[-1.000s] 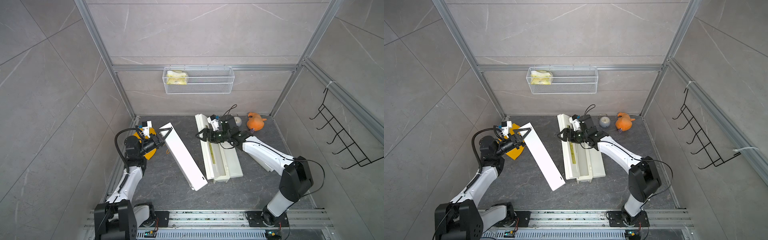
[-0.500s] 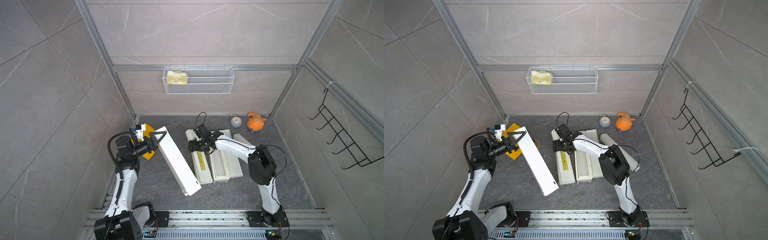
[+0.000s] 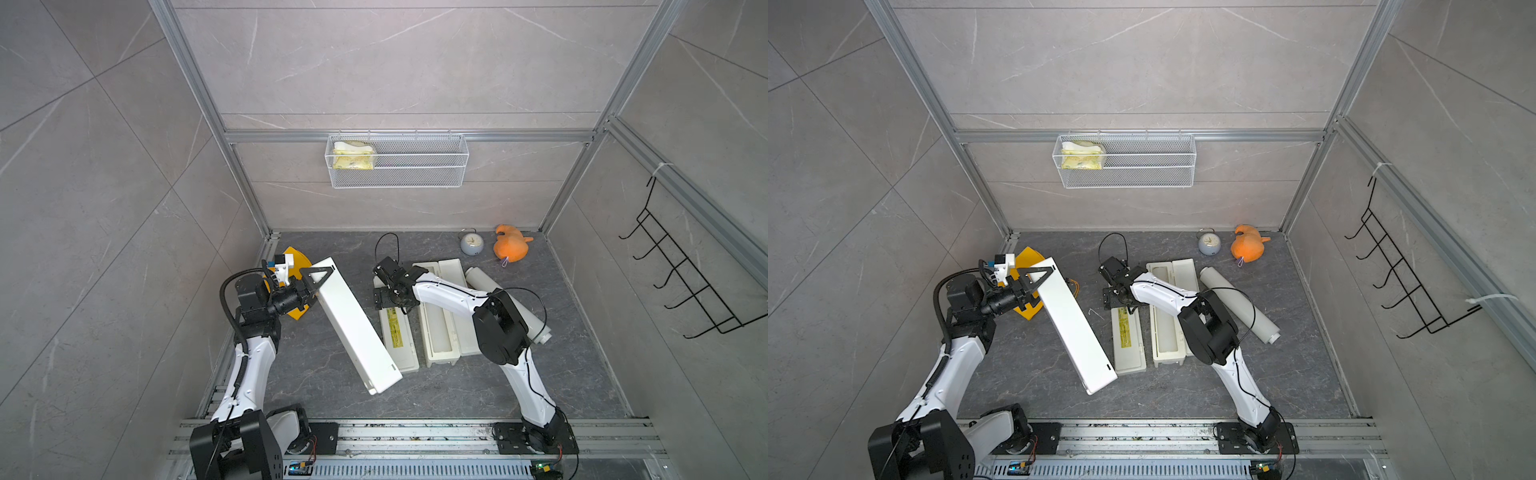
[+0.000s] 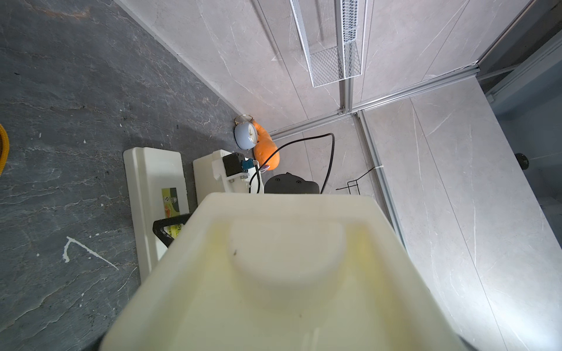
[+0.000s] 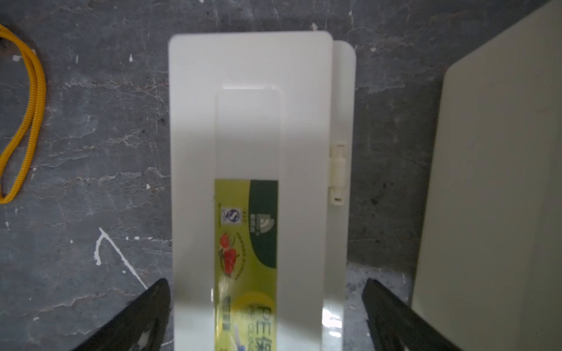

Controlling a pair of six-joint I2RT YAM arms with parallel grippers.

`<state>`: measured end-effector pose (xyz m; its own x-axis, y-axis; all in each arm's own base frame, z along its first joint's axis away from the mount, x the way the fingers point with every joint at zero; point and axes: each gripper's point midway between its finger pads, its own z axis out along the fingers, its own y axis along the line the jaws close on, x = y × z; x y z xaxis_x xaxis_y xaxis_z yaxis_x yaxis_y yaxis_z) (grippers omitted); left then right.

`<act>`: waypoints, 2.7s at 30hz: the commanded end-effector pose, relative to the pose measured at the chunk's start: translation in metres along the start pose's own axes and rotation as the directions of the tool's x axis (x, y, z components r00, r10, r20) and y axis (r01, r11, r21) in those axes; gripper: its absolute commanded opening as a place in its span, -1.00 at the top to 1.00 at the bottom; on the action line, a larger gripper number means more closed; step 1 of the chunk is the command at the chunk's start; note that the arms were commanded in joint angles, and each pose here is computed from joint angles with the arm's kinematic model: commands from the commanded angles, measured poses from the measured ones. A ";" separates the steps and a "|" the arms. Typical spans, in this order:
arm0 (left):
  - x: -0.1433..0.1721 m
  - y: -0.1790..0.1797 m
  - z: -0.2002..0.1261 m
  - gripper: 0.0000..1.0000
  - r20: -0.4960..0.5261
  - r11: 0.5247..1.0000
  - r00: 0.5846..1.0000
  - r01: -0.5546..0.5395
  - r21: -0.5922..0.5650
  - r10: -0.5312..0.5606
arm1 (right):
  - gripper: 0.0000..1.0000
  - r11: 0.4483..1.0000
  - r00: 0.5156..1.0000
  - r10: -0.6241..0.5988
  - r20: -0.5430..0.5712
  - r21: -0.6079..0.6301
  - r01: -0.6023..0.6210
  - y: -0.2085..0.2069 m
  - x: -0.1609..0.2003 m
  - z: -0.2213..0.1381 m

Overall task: Put plastic wrap rolls into dispensers
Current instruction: Place the lid at the center of the board, then place the plastic wrap cutting box at the center of the board.

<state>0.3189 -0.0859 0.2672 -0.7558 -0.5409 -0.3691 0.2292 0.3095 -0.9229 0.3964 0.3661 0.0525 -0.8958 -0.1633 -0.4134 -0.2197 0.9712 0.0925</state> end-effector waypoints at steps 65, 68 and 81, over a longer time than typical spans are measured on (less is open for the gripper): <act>-0.039 -0.051 0.031 -1.00 0.014 0.976 0.994 -0.112 0.185 0.111 | 1.00 0.195 0.987 -0.159 -0.021 -0.981 0.011 0.131 0.043 -0.231; -0.057 -0.062 0.018 -1.00 0.048 0.971 0.989 -0.150 0.188 0.143 | 1.00 0.210 0.987 -0.156 -0.040 -0.978 -0.006 0.124 0.048 -0.226; -0.091 -0.047 -0.021 -1.00 0.161 0.989 0.976 -0.143 -0.035 0.147 | 1.00 0.383 0.989 -0.055 -0.136 -0.918 -0.105 0.118 0.038 -0.179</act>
<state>0.3698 -0.0380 0.3526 -0.6149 -0.6148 -0.4939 0.3536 0.3449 -0.8695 0.2541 0.4370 0.2159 -0.9101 -0.2769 -0.3082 -0.3618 0.1689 0.9168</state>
